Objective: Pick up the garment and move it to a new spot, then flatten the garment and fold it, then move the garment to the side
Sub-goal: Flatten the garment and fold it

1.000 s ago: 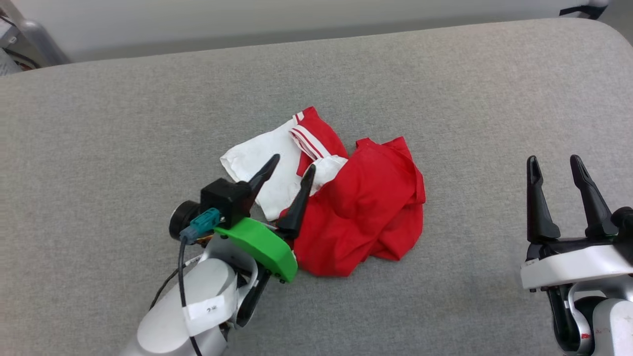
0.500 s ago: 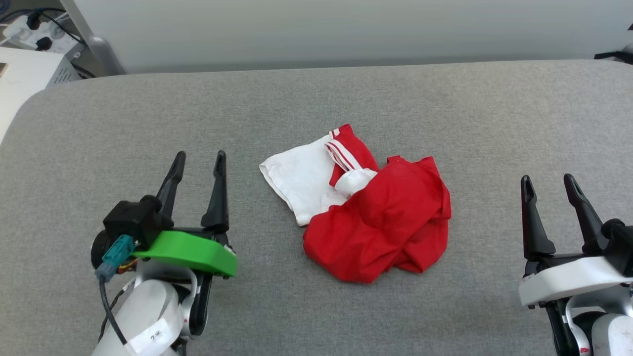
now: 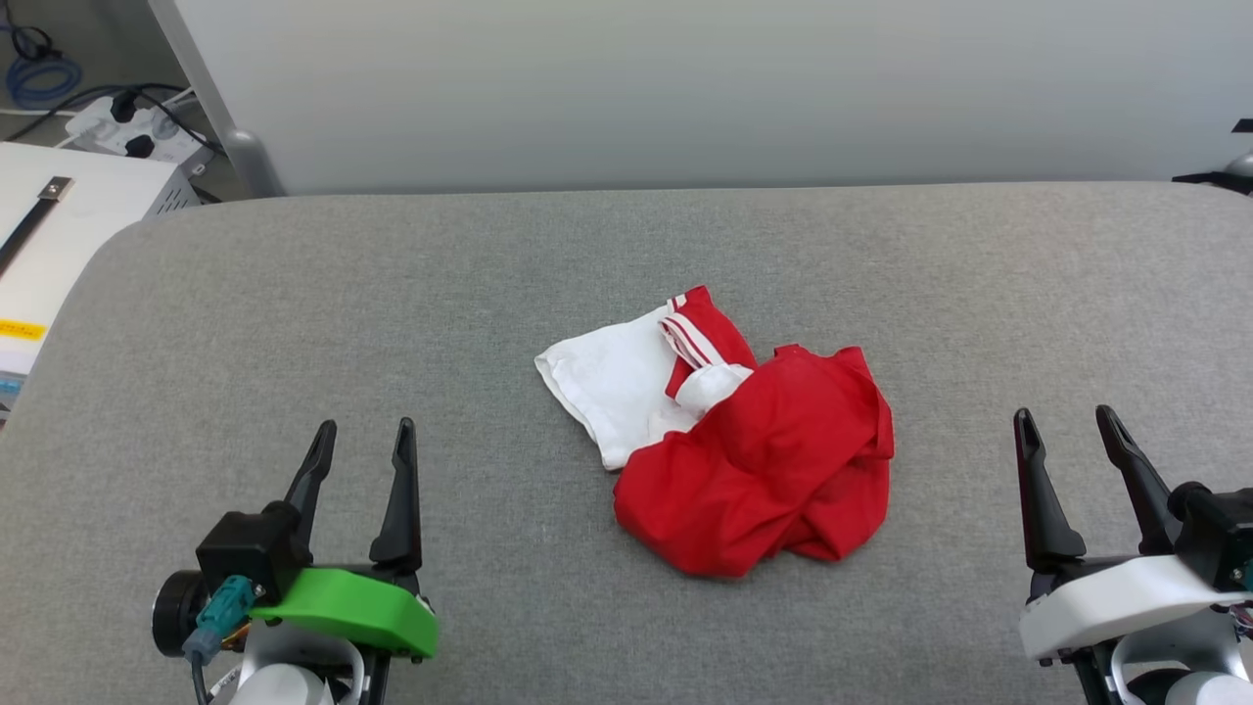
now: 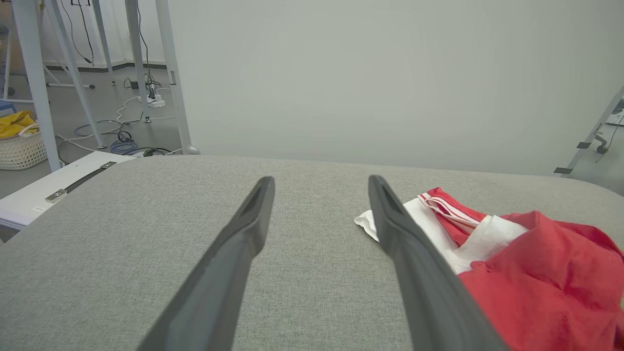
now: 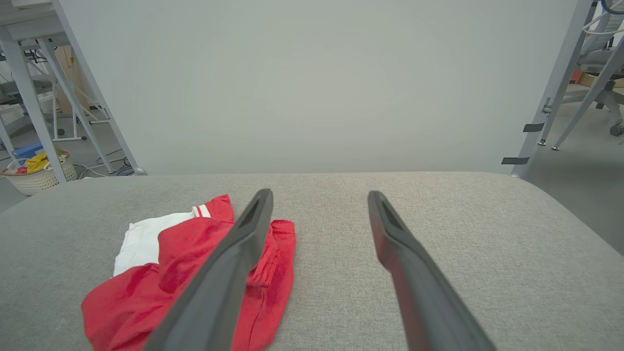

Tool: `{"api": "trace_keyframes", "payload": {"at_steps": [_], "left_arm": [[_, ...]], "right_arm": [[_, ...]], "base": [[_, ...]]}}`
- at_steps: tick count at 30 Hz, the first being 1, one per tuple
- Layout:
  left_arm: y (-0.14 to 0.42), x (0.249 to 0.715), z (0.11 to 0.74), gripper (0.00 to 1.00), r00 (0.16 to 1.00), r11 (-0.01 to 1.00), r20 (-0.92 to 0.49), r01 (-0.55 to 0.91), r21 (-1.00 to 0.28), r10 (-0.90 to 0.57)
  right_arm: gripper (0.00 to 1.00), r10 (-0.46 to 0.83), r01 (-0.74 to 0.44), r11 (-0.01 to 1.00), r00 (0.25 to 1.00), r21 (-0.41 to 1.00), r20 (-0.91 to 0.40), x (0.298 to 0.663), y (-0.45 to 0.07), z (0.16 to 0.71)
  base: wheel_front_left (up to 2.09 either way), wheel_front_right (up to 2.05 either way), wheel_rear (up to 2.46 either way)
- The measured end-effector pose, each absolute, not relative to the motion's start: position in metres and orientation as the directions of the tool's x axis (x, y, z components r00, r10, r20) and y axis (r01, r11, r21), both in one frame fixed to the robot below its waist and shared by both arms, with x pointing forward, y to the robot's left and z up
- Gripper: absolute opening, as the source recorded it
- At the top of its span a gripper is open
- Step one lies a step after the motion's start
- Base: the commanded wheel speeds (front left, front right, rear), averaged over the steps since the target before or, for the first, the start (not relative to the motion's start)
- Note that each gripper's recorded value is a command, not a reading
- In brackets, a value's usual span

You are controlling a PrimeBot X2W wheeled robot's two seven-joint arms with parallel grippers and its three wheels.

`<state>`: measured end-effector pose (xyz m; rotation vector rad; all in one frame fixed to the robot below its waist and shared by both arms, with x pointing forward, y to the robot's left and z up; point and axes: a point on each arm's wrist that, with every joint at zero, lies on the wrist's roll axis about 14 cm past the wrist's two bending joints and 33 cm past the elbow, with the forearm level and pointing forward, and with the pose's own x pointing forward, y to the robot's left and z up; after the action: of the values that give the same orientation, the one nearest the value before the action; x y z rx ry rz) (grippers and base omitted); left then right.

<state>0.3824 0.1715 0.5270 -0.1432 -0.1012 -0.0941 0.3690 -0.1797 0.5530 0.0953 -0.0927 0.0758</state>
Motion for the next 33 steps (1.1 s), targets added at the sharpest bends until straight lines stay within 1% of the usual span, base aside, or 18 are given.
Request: {"api": "trace_keyframes", "payload": {"at_steps": [9, 13, 15, 19, 21, 22, 26, 29, 33], "left_arm": [[0.167, 0.378, 0.524, 1.00, 0.990, 0.984, 0.100, 0.116, -0.133, -0.103], [0.168, 0.379, 0.522, 1.00, 0.991, 0.985, 0.094, 0.112, -0.134, -0.100], [0.168, 0.379, 0.521, 1.00, 0.991, 0.985, 0.092, 0.109, -0.137, -0.097], [0.170, 0.379, 0.519, 1.00, 0.992, 0.984, 0.085, 0.101, -0.144, -0.089], [0.171, 0.379, 0.516, 1.00, 0.994, 0.984, 0.078, 0.092, -0.151, -0.081], [0.174, 0.380, 0.513, 1.00, 0.995, 0.984, 0.069, 0.081, -0.162, -0.071], [0.176, 0.384, 0.512, 1.00, 0.996, 0.982, 0.068, 0.069, -0.177, -0.058], [0.179, 0.387, 0.511, 1.00, 0.997, 0.981, 0.068, 0.055, -0.187, -0.043], [0.184, 0.390, 0.508, 1.00, 0.998, 0.980, 0.061, 0.037, -0.195, -0.026]], "right_arm": [[1.00, 0.066, -0.075, 0.993, 0.993, 0.095, 0.098, 0.364, -0.182, 0.554], [1.00, 0.065, -0.071, 0.993, 0.996, 0.098, 0.065, 0.364, -0.182, 0.547], [1.00, 0.068, -0.070, 0.991, 0.998, 0.112, 0.016, 0.365, -0.182, 0.538], [1.00, 0.114, -0.089, 0.983, 0.982, 0.163, -0.153, 0.366, -0.170, 0.505], [1.00, 0.150, -0.099, 0.978, 0.947, 0.186, -0.285, 0.364, -0.162, 0.481], [1.00, 0.214, -0.142, 0.971, 0.874, 0.191, -0.435, 0.365, -0.147, 0.458], [1.00, 0.282, -0.197, 0.957, 0.800, 0.211, -0.530, 0.376, -0.131, 0.451], [1.00, 0.302, -0.223, 0.953, 0.774, 0.207, -0.557, 0.392, -0.125, 0.451], [1.00, 0.323, -0.250, 0.946, 0.759, 0.204, -0.565, 0.418, -0.119, 0.455]], "base": [[0.00, 0.00, 0.00], [0.00, 0.00, 0.00], [0.00, 0.00, 0.00], [0.00, 0.00, 0.00], [0.00, 0.00, 0.00], [0.00, 0.00, 0.00], [0.00, 0.00, 0.00], [0.00, 0.00, 0.00], [0.00, 0.00, 0.00]]}}
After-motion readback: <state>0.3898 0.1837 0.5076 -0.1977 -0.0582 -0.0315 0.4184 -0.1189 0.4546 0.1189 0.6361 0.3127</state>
